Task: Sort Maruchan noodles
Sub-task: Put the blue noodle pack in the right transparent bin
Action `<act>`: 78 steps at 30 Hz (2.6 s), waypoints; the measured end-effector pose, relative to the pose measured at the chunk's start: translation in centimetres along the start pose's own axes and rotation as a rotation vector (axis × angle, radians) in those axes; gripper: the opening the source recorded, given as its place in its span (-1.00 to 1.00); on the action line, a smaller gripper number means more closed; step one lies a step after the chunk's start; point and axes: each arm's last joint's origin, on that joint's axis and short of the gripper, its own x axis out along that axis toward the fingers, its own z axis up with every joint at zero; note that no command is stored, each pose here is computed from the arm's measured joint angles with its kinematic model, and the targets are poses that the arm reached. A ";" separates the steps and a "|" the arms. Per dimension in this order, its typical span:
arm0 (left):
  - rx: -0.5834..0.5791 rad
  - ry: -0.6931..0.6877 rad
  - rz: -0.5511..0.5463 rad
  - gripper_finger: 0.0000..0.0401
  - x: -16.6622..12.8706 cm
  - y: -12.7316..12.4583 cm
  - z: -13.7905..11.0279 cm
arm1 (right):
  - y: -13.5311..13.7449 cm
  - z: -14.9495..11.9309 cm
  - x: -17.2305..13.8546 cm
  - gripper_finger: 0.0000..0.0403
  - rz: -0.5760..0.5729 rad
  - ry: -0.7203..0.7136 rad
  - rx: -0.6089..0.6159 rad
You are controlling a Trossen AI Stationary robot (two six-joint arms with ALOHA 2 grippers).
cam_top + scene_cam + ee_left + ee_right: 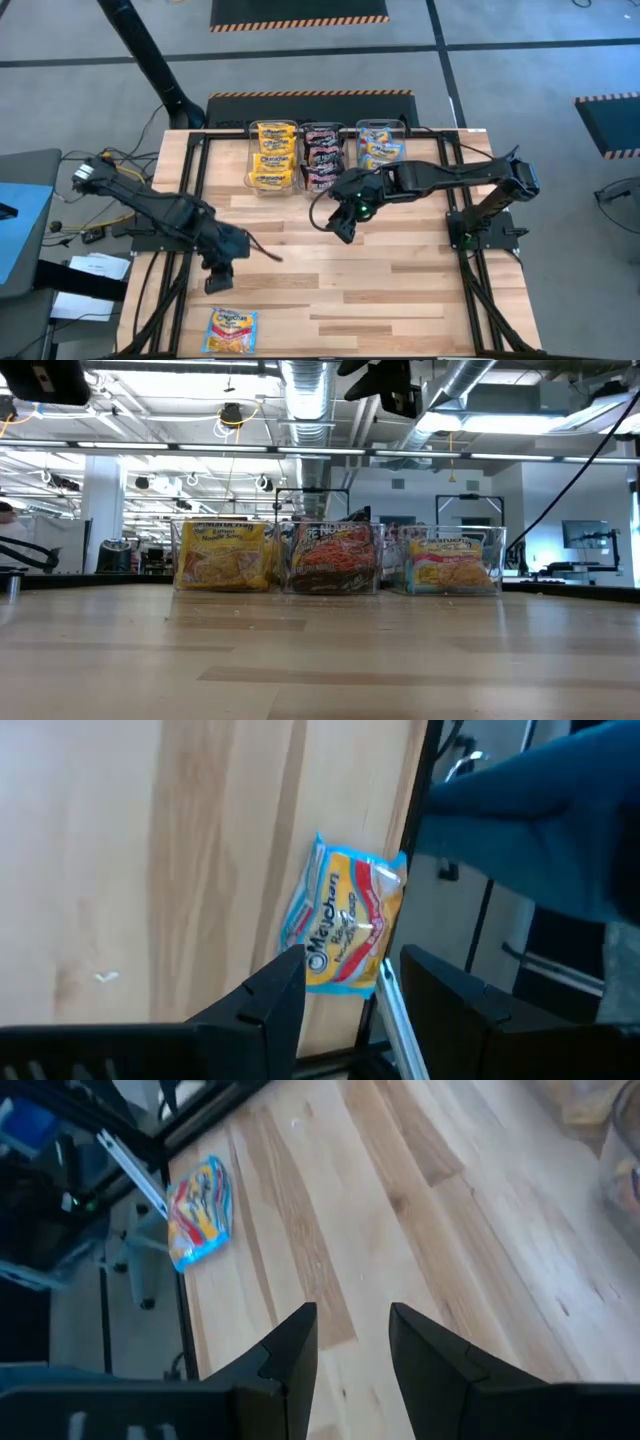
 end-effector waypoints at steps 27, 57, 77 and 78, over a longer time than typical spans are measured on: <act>-0.012 0.276 0.182 -0.25 14.3 -2.7 -1.9 | 2.1 -1.9 0.3 -0.25 0.030 0.064 -0.128; -0.056 0.296 0.242 -0.62 18.3 -1.6 -1.7 | 2.8 -2.5 0.4 -0.25 0.038 0.083 -0.144; -0.008 0.240 0.126 -1.00 16.7 -0.9 1.3 | 2.7 -2.5 0.1 -0.26 0.034 0.083 -0.079; -0.007 0.224 0.113 -1.00 16.4 -0.9 1.7 | 2.7 -2.5 0.0 -0.27 0.036 0.080 -0.080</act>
